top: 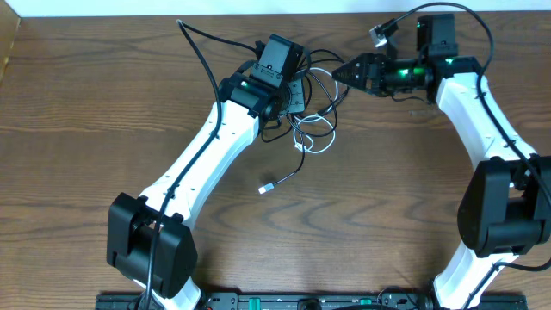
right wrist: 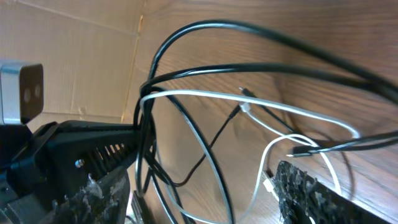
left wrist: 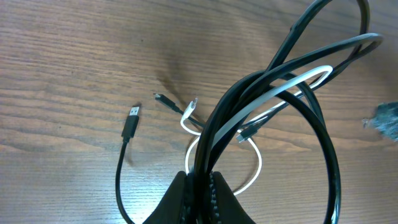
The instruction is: Untangle cables
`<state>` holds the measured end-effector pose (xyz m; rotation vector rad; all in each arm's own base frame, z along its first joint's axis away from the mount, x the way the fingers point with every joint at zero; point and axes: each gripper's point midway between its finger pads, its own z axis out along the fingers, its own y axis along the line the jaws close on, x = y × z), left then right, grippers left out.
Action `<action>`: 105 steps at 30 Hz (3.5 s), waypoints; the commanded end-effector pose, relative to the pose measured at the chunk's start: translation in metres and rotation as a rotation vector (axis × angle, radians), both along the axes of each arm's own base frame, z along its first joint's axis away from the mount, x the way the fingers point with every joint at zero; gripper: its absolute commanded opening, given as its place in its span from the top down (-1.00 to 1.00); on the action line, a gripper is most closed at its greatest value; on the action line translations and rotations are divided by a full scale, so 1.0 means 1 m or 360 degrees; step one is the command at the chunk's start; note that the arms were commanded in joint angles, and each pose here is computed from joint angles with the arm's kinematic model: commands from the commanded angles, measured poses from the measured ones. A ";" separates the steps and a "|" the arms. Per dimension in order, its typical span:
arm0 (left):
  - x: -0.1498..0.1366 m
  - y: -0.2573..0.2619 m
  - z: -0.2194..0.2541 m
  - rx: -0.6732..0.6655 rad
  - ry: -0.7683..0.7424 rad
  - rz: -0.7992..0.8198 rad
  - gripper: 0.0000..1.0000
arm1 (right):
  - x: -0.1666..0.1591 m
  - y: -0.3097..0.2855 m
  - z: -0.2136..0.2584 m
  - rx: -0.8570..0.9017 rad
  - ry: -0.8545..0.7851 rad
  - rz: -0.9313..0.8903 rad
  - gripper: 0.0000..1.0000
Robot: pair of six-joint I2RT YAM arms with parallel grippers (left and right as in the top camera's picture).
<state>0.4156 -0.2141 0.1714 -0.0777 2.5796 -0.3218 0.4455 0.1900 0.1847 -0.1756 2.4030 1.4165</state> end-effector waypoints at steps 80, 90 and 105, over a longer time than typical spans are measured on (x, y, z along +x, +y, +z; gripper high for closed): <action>0.045 0.014 -0.115 0.0332 0.0103 -0.0195 0.85 | -0.049 -0.072 -0.139 -0.1161 0.0575 -0.0382 0.98; 0.050 0.061 0.007 0.0581 -0.0287 0.0035 0.85 | -0.057 -0.124 -0.147 -0.1531 0.0646 -0.0574 0.98; -0.004 0.152 0.179 0.0430 -0.0765 0.0327 0.85 | -0.054 -0.192 -0.147 -0.1524 0.0783 -0.0825 0.99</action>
